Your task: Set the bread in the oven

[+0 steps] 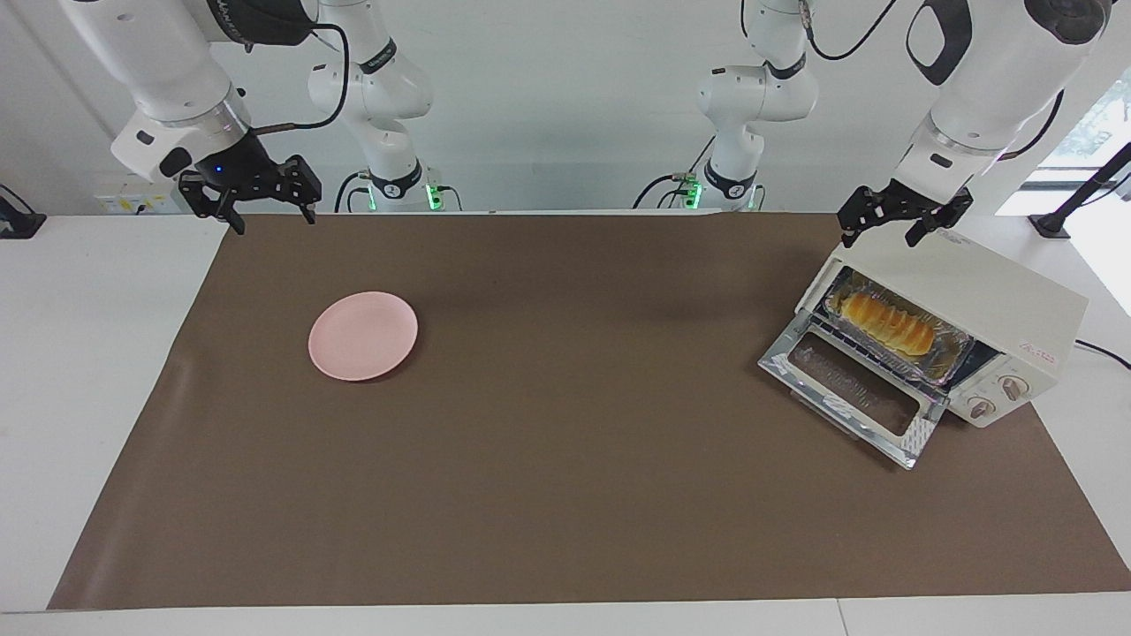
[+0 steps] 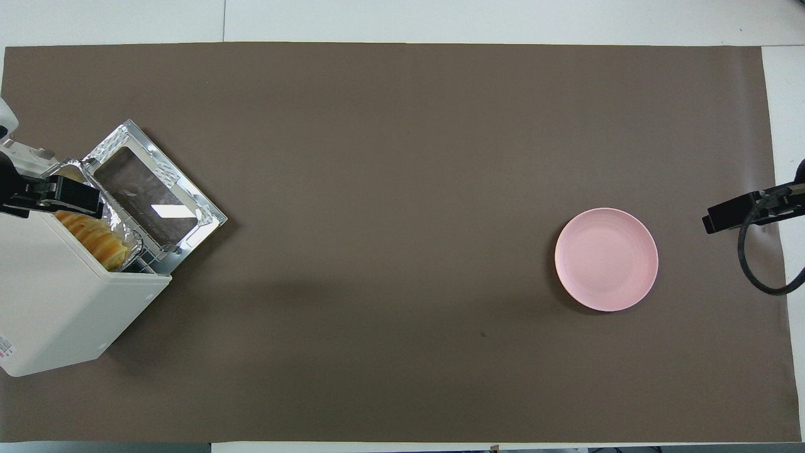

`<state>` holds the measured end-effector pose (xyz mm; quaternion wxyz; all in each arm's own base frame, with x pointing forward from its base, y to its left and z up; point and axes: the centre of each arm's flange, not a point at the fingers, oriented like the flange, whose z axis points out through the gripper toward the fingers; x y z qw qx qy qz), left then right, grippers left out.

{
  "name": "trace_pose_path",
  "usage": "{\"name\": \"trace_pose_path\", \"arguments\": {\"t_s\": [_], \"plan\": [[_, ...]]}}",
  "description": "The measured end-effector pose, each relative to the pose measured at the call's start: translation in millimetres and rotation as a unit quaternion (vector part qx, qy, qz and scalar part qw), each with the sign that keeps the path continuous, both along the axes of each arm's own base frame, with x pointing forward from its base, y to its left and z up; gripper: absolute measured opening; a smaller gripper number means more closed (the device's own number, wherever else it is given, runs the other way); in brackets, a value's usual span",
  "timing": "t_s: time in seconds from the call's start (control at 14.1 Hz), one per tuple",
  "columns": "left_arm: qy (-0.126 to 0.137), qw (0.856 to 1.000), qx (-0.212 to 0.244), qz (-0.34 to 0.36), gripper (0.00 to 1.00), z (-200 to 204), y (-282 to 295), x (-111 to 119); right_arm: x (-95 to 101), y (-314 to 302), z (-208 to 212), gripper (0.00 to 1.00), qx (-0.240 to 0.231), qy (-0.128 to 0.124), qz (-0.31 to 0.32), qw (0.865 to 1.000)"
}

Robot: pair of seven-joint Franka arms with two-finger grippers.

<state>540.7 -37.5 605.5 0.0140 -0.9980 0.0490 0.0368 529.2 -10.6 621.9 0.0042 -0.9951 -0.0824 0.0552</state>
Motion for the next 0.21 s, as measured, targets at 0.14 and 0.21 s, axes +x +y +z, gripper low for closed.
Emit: {"name": "trace_pose_path", "arguments": {"t_s": [0.14,0.21], "plan": [[-0.002,1.000,-0.002,-0.004,1.00,0.3,-5.3,0.1,0.0,0.0,0.0,1.00,0.000,0.000,0.000,1.000],[-0.005,1.000,-0.005,-0.005,1.00,0.8,-6.4,0.7,0.0,0.0,0.0,1.00,0.000,0.000,0.000,1.000]]}}
